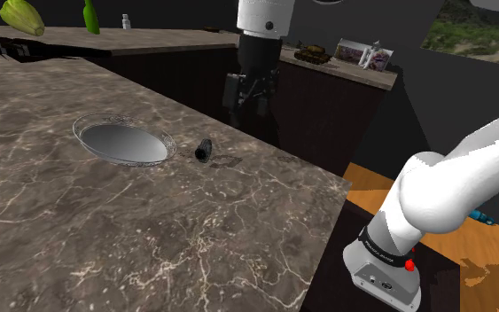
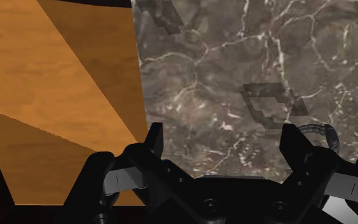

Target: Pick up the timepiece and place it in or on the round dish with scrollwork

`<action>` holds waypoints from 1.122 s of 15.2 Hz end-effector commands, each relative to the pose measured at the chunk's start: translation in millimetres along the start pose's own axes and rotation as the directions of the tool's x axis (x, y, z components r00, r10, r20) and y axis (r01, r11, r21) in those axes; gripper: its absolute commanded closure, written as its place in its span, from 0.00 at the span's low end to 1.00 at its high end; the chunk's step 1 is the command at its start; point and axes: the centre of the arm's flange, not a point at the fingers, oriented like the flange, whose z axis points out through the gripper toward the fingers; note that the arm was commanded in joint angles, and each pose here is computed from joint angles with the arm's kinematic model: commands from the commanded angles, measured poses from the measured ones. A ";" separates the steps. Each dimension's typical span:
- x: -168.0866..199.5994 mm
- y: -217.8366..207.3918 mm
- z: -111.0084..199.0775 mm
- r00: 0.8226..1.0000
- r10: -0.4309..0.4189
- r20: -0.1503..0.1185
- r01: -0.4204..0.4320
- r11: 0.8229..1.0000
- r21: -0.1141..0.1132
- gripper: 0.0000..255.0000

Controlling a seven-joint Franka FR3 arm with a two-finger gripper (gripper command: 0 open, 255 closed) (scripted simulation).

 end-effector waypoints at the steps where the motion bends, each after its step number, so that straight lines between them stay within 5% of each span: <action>1: 8.5 -27.2 6.5 1.000 -0.009 -0.005 0.009 1.000 0.002 0.00; 7: 30.6 -93.3 17.7 0.999 -0.033 -0.018 0.033 0.999 0.003 0.00; 17: 31.3 -93.5 57.7 0.999 -0.033 -0.018 0.033 0.999 0.003 0.00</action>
